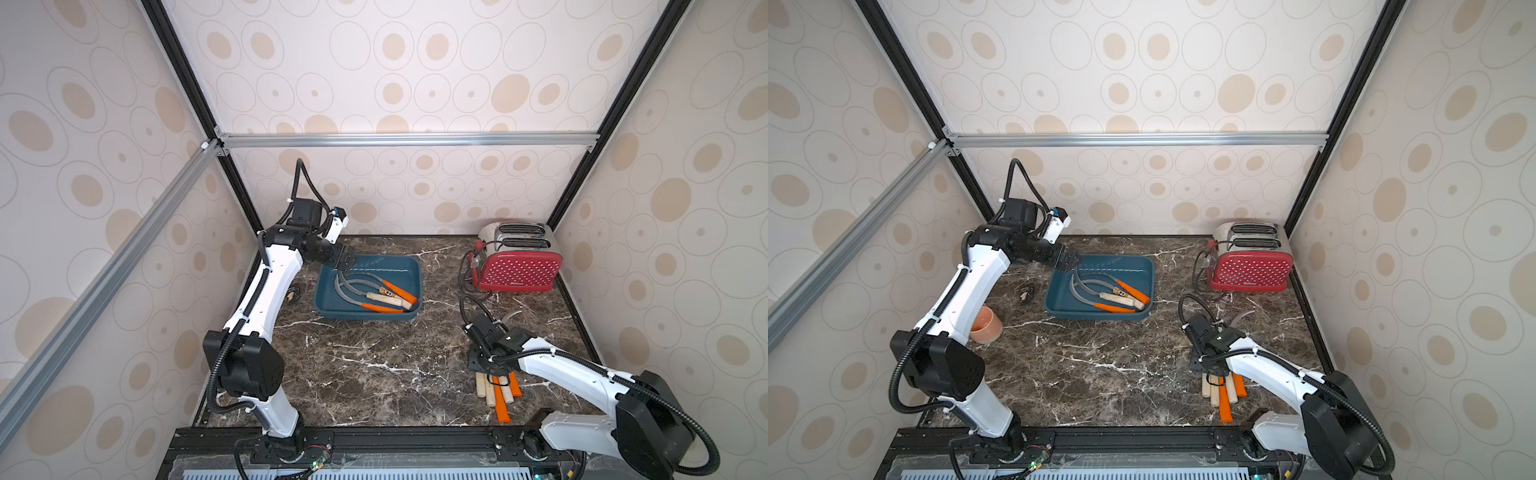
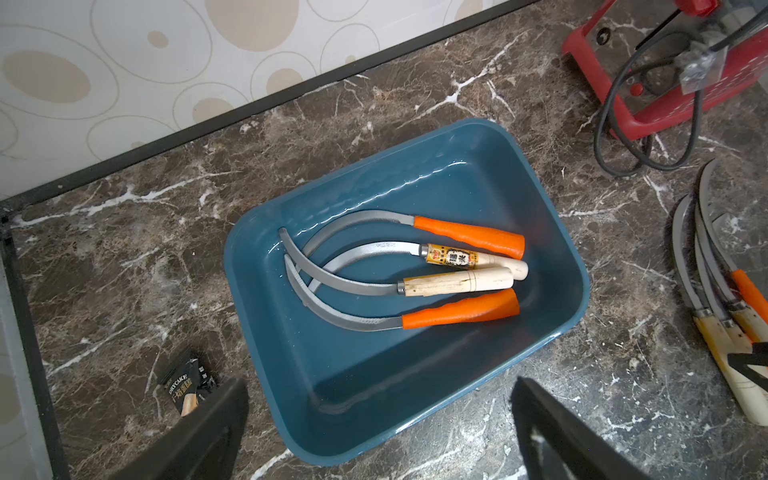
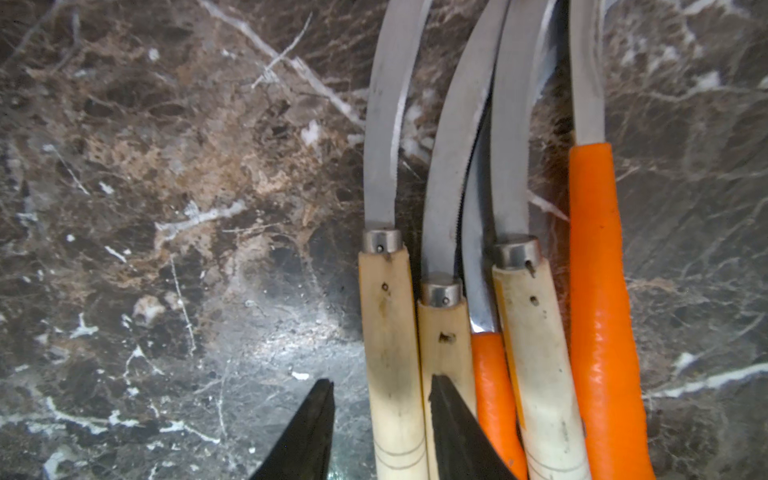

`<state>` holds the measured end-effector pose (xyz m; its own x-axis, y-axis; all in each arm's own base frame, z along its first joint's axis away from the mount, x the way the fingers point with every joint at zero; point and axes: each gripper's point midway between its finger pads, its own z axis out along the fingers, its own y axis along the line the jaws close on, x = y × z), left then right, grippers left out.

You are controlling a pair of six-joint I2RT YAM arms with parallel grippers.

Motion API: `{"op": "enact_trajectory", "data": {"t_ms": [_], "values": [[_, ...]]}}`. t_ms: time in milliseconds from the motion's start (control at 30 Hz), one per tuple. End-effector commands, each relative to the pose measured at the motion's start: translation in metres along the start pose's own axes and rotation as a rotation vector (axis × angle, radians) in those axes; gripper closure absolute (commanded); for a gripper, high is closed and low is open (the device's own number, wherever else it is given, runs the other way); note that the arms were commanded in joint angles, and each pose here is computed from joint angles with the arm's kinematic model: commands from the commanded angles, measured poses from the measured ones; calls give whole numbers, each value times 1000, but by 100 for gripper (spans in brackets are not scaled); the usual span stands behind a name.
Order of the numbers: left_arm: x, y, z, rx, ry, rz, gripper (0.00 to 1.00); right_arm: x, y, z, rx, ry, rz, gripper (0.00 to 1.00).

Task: Put small sickles into storage boxes
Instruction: Pick up the sickle at the center of the board.

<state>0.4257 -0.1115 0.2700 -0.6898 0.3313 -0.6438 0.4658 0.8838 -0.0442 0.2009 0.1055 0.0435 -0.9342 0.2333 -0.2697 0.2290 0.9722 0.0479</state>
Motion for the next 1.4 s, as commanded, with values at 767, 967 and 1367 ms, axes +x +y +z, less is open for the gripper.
{"op": "enact_trajectory", "data": {"t_ms": [767, 967, 1367], "values": [[-8, 0, -13, -33, -20, 40, 1, 8, -2, 16, 35, 61, 15, 58], [-11, 0, -12, -32, -24, 40, 1, 8, -4, 20, 53, 77, 10, 58], [-12, 1, -10, -30, -22, 45, 1, 6, -2, 26, 63, 88, 4, 61]]}}
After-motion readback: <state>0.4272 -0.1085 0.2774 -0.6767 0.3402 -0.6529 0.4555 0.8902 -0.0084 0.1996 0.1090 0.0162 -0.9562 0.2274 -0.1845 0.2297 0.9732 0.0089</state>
